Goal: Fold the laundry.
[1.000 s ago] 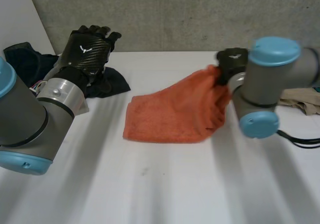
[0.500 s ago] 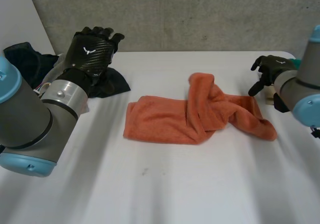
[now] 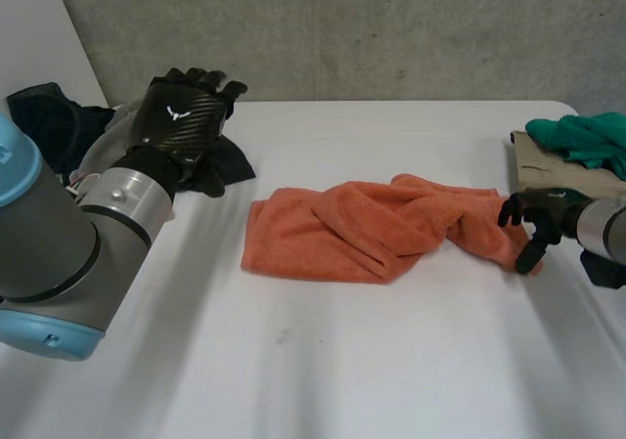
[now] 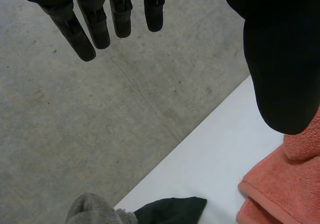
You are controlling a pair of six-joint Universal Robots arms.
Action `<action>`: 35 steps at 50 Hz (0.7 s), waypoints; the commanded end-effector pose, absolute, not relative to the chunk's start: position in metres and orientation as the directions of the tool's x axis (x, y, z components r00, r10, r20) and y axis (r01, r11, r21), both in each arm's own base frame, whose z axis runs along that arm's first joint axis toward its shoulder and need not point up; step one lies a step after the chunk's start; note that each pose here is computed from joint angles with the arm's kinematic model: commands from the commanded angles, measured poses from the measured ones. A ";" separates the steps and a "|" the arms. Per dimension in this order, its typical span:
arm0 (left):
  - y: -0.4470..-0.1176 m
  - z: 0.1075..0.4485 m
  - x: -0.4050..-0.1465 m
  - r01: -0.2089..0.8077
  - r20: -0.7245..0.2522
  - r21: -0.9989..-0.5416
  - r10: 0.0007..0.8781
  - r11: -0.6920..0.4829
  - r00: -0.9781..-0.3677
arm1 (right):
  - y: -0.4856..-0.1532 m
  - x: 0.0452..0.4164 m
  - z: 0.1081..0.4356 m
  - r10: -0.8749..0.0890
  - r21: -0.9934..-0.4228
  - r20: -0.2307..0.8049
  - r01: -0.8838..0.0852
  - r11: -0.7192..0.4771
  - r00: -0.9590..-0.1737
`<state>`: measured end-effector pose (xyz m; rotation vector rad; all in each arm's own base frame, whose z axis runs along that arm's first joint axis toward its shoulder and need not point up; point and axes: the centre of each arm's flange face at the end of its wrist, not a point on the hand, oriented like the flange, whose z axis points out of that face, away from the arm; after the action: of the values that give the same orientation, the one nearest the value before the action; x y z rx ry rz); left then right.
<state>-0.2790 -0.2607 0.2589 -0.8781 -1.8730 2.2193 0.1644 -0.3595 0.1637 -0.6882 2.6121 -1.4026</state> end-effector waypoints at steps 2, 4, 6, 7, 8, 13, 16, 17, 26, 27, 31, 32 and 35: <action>-0.260 0.257 -0.281 0.277 -0.356 -0.932 0.440 -0.235 -0.825 | -0.369 0.161 0.134 -0.375 -0.848 0.161 -0.322 0.421 -0.913; -0.261 0.257 -0.280 0.276 -0.354 -0.932 0.439 -0.234 -0.826 | -0.372 0.160 0.127 -0.360 -0.851 0.181 -0.329 0.409 -0.915; -0.261 0.257 -0.280 0.278 -0.356 -0.932 0.437 -0.234 -0.826 | -0.374 0.159 0.123 -0.349 -0.850 0.194 -0.335 0.407 -0.917; -0.261 0.256 -0.279 0.278 -0.356 -0.932 0.437 -0.233 -0.826 | -0.375 0.158 0.121 -0.335 -0.848 0.212 -0.343 0.403 -0.918; -0.261 0.256 -0.279 0.278 -0.354 -0.933 0.438 -0.231 -0.826 | -0.376 0.156 0.121 -0.326 -0.847 0.224 -0.349 0.402 -0.919; -0.260 0.256 -0.280 0.279 -0.356 -0.932 0.441 -0.231 -0.824 | -0.381 0.135 0.136 -0.242 -0.839 0.318 -0.390 0.378 -0.917; -0.259 0.256 -0.280 0.278 -0.356 -0.932 0.441 -0.232 -0.824 | -0.387 0.116 0.150 -0.198 -0.843 0.359 -0.408 0.351 -0.912; -0.258 0.257 -0.280 0.279 -0.356 -0.932 0.443 -0.230 -0.823 | -0.394 0.099 0.154 -0.169 -0.838 0.392 -0.426 0.340 -0.904; -0.255 0.260 -0.280 0.273 -0.354 -0.932 0.441 -0.237 -0.824 | -0.422 0.046 0.165 -0.165 -0.665 0.670 -0.684 0.299 -0.723; -0.255 0.260 -0.280 0.275 -0.356 -0.932 0.441 -0.238 -0.824 | -0.422 0.049 0.168 -0.165 -0.658 0.681 -0.695 0.288 -0.713; -0.253 0.264 -0.280 0.270 -0.356 -0.931 0.439 -0.247 -0.825 | -0.421 0.086 0.191 -0.157 -0.659 0.712 -0.729 0.187 -0.684; -0.252 0.265 -0.280 0.269 -0.356 -0.931 0.437 -0.248 -0.826 | -0.419 0.098 0.199 -0.153 -0.661 0.720 -0.736 0.146 -0.677; -0.250 0.268 -0.278 0.268 -0.355 -0.930 0.429 -0.251 -0.831 | -0.410 0.139 0.231 -0.123 -0.657 0.750 -0.753 -0.022 -0.650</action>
<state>-0.2798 -0.2531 0.2631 -0.8803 -1.8555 2.2233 0.0740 -0.4225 0.1873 -1.1344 2.7776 -2.1048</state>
